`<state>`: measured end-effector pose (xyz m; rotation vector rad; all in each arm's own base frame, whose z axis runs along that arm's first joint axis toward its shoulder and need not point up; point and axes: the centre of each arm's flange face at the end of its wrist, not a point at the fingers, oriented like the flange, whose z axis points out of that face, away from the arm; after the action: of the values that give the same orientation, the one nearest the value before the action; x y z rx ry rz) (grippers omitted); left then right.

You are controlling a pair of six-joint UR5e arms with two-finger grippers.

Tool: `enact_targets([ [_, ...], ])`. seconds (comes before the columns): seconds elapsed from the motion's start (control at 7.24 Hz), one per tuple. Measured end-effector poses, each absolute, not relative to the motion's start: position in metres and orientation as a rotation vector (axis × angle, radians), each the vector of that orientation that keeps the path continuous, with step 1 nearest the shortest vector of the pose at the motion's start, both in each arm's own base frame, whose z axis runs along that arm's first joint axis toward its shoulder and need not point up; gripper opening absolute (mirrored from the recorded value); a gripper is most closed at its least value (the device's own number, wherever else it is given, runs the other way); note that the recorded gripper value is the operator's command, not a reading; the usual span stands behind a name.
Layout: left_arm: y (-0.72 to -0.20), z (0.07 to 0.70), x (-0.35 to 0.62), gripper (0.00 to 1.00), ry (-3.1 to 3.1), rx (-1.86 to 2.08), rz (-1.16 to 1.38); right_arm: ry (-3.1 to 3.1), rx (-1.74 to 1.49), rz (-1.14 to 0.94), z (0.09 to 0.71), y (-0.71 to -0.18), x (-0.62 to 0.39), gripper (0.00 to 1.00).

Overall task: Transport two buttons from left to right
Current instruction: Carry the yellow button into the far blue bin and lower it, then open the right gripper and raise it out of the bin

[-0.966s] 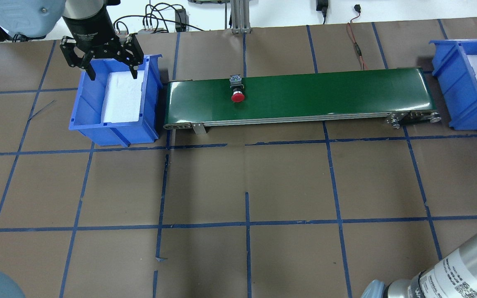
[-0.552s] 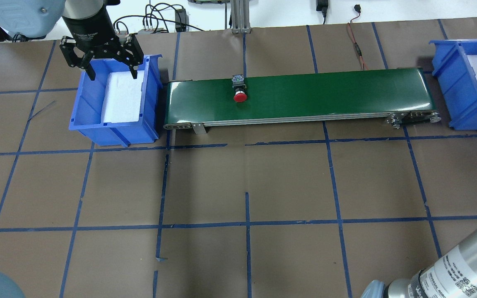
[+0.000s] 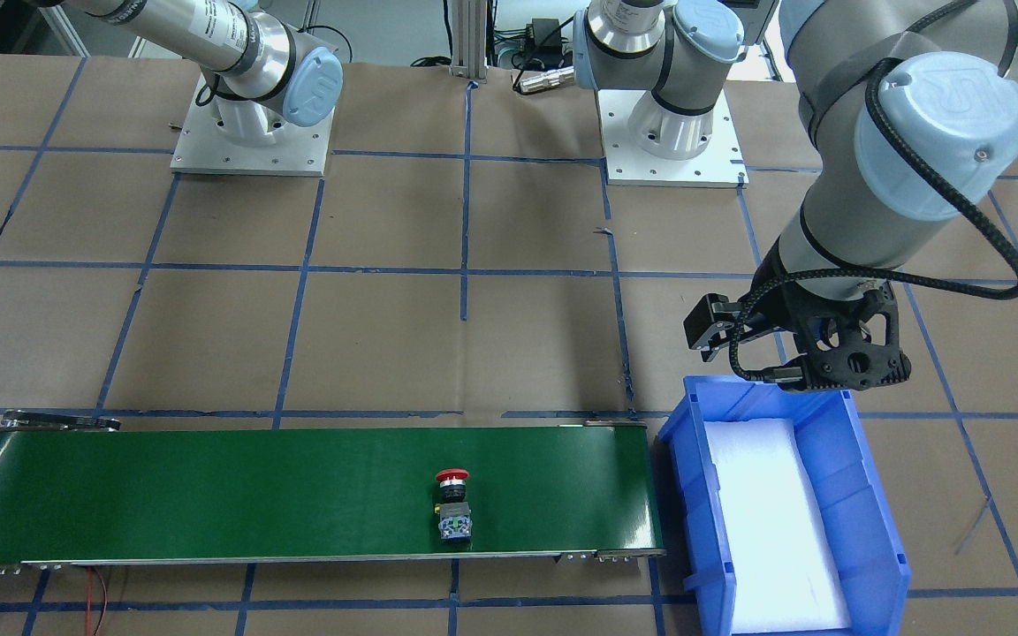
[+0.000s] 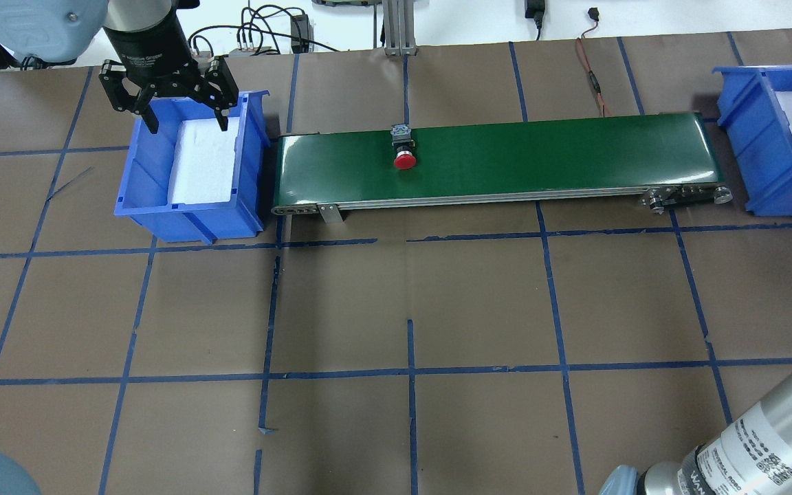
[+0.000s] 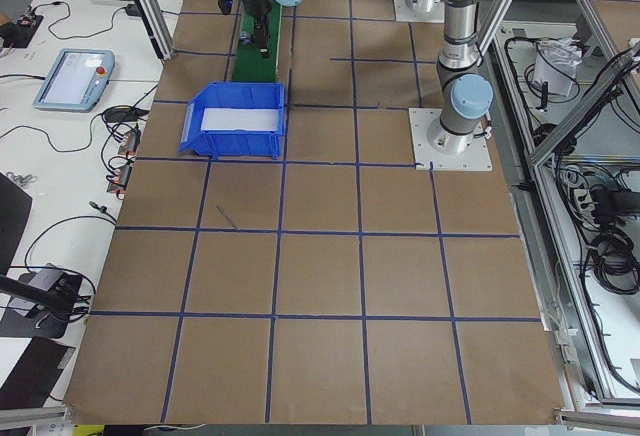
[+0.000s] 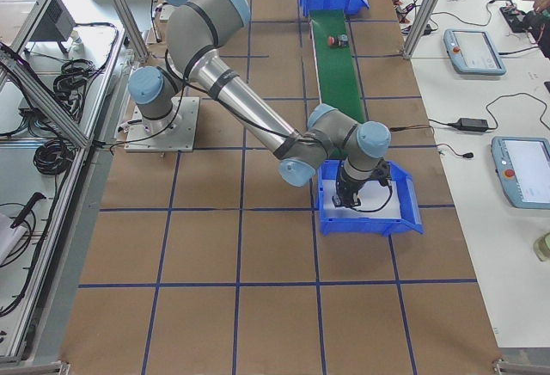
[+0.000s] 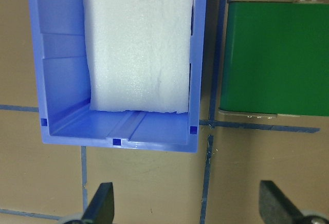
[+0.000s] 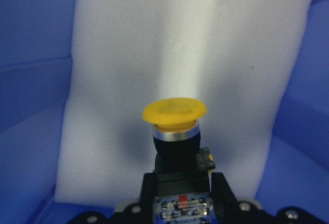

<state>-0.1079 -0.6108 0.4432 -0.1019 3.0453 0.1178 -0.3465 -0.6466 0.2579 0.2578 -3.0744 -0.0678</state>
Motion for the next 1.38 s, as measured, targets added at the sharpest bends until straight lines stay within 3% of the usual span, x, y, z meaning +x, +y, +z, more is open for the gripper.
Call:
enact_targets([
  [0.28,-0.610,0.439,-0.108,1.00,3.045,-0.101,0.132,-3.074,0.260,-0.069,0.255,-0.648,-0.346,0.54],
  [0.97,-0.610,0.438,-0.108,1.00,3.050,-0.102,0.133,-3.075,0.261,-0.072,0.254,-0.647,-0.346,0.56],
  [1.38,-0.608,0.445,-0.111,1.00,3.052,-0.096,0.115,-3.044,0.288,-0.013,0.291,-0.658,-0.333,0.55],
])
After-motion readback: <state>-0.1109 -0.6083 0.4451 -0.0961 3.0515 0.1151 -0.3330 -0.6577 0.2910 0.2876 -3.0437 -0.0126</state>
